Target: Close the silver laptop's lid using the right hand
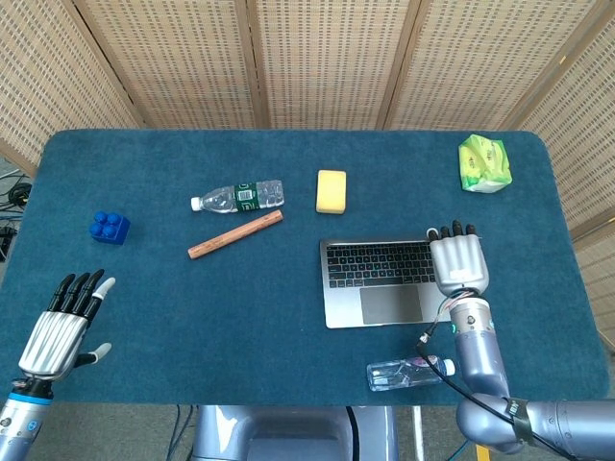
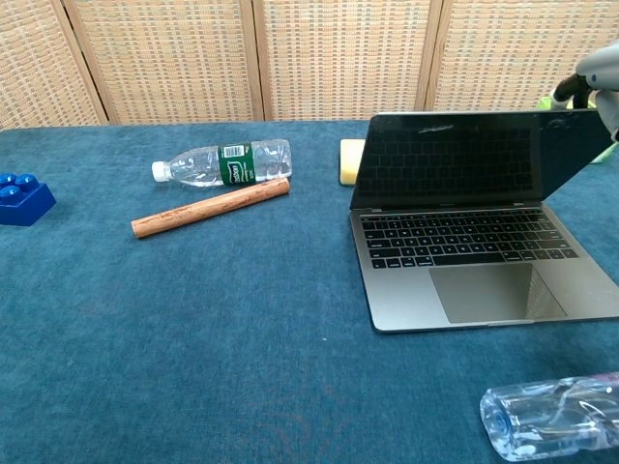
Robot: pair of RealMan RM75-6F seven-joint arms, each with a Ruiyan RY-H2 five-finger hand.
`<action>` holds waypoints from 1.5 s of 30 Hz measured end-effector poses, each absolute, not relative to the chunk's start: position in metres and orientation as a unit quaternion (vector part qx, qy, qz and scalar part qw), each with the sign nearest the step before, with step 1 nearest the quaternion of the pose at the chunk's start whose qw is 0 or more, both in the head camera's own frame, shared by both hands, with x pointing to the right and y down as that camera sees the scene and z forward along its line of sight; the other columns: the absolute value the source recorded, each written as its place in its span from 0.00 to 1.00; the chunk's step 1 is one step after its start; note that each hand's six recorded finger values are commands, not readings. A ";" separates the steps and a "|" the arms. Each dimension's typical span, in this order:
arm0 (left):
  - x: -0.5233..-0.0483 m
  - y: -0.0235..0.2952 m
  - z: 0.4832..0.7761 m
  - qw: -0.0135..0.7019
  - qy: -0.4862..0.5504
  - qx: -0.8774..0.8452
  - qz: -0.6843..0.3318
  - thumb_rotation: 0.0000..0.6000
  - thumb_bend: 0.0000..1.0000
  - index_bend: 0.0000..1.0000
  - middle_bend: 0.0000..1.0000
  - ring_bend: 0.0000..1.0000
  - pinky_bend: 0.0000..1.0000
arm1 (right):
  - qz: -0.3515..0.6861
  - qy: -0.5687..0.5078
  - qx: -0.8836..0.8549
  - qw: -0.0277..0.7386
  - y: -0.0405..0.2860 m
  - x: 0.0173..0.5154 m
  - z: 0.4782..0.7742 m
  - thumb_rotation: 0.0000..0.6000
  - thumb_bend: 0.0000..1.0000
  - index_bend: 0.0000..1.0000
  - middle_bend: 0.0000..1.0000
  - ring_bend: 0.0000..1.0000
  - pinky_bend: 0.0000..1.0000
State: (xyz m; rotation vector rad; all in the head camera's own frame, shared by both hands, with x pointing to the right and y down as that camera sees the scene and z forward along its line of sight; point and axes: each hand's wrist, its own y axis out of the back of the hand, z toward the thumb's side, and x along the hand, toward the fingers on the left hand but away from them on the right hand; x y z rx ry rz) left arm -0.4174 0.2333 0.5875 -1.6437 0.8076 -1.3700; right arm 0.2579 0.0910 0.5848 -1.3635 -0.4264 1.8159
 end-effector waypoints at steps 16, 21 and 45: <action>-0.416 0.234 0.588 0.415 0.319 -0.656 -0.544 1.00 0.07 0.00 0.00 0.00 0.00 | 0.729 -0.155 -0.547 0.381 0.107 0.268 0.597 1.00 1.00 0.21 0.24 0.14 0.20; -0.416 0.234 0.588 0.415 0.319 -0.656 -0.544 1.00 0.07 0.00 0.00 0.00 0.00 | 0.732 -0.153 -0.547 0.376 0.111 0.270 0.598 1.00 1.00 0.21 0.24 0.14 0.20; -0.414 0.236 0.587 0.418 0.318 -0.656 -0.542 1.00 0.07 0.00 0.00 0.00 0.00 | 0.734 -0.140 -0.565 0.349 0.133 0.281 0.620 1.00 1.00 0.21 0.24 0.13 0.20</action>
